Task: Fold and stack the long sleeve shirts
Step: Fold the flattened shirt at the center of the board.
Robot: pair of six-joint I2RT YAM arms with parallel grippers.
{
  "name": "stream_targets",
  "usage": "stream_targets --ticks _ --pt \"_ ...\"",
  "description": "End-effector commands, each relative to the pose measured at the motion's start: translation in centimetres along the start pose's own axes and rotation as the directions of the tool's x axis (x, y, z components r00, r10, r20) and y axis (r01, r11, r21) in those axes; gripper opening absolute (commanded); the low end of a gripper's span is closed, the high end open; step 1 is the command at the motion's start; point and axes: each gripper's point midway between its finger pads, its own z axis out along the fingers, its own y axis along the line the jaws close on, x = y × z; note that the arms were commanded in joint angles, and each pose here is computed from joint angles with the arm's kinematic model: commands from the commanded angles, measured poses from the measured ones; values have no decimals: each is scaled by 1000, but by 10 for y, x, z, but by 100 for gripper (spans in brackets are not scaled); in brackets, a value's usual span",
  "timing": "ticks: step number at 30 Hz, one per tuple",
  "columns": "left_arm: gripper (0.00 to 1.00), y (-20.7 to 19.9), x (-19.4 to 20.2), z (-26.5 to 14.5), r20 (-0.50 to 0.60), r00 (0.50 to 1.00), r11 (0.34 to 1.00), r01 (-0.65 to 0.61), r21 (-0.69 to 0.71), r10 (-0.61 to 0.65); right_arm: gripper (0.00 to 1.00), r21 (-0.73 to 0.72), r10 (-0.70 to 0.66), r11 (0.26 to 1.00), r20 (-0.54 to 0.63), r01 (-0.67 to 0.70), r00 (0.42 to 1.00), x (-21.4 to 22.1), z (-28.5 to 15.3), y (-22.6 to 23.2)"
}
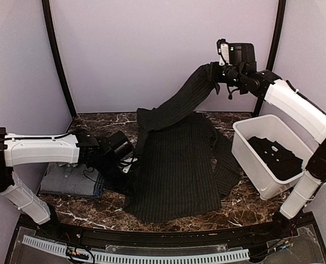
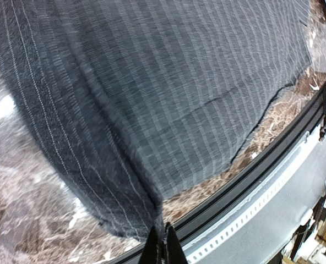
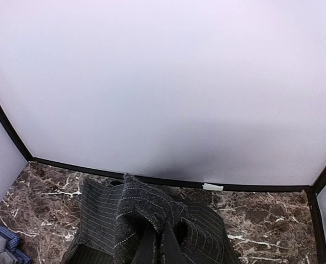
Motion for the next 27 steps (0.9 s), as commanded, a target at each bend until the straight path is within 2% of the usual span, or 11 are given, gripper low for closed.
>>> stream_targets --ticks 1,4,12,19,24,26,27 --pt "0 -29 -3 14 -37 996 994 -79 80 82 0 26 37 999 26 -37 999 -6 -10 -23" --pt "0 -44 -2 28 -65 991 987 -105 118 113 0 36 43 998 4 -43 999 5 -12 -30" --pt "0 -54 2 58 -114 987 984 -99 150 116 0 17 81 997 -14 -81 997 18 -30 -33" --pt "0 -58 3 62 -119 985 981 -108 162 128 0 -5 94 996 -23 -94 995 23 -43 -33" --pt "1 -54 7 66 -138 982 982 -106 157 128 0 -46 91 994 -95 -96 991 47 -38 -24" --pt "6 -55 8 64 -137 982 981 -110 161 133 0 -71 84 993 -125 -93 989 59 -38 -17" --pt "14 -55 9 63 -140 981 981 -112 162 135 0 -85 78 992 -140 -90 987 66 -39 -13"
